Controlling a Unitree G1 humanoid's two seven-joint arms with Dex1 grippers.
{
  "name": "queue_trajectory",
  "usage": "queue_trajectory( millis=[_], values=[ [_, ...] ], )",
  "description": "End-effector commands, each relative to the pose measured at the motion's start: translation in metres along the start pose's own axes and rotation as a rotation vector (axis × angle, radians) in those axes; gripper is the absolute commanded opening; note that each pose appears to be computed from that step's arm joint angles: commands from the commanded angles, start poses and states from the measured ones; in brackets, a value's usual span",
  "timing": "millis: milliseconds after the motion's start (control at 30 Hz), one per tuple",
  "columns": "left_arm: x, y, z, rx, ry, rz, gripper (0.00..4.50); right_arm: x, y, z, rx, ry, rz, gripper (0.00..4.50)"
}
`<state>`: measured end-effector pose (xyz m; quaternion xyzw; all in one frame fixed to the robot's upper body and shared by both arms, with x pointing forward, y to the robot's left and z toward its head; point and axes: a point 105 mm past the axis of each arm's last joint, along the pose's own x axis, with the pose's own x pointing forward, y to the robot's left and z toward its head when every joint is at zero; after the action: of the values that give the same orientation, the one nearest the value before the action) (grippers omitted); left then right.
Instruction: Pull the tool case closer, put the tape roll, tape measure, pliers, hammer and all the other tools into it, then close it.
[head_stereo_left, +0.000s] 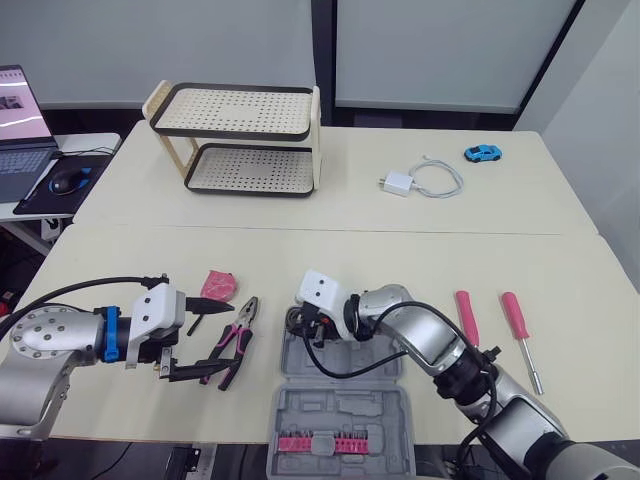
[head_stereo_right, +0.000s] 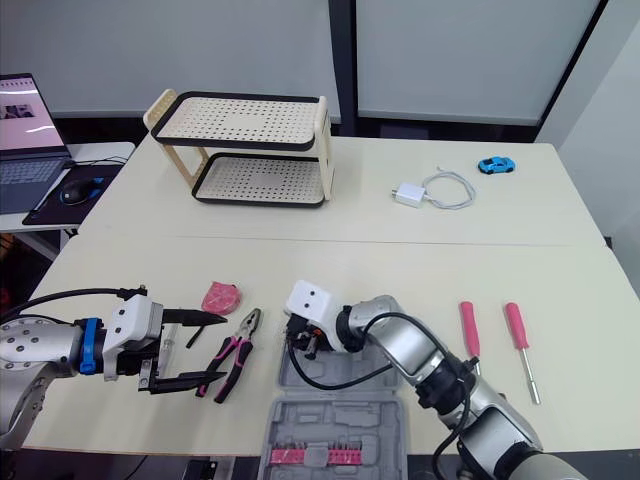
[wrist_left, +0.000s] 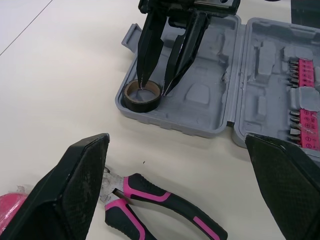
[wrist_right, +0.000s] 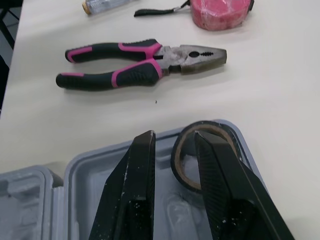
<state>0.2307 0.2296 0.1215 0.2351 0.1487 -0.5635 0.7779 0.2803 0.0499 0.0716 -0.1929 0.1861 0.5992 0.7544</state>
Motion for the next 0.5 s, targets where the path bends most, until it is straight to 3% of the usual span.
queue_trajectory(
  millis=[33,400,500],
  values=[
    [-0.0001,-0.0003,0.0079,0.036,-0.014,-0.011,4.50,0.0033,0.0014,0.0024,-0.036,-0.003,-0.006,1.35],
    [0.0033,-0.0007,0.0121,0.042,-0.019,-0.016,4.50,0.0085,0.0020,0.0000,-0.065,0.012,-0.004,1.35],
    [0.0037,-0.0006,0.0125,0.043,-0.019,-0.015,4.50,0.0097,0.0031,0.0001,-0.073,0.012,0.000,0.80]
  ],
)
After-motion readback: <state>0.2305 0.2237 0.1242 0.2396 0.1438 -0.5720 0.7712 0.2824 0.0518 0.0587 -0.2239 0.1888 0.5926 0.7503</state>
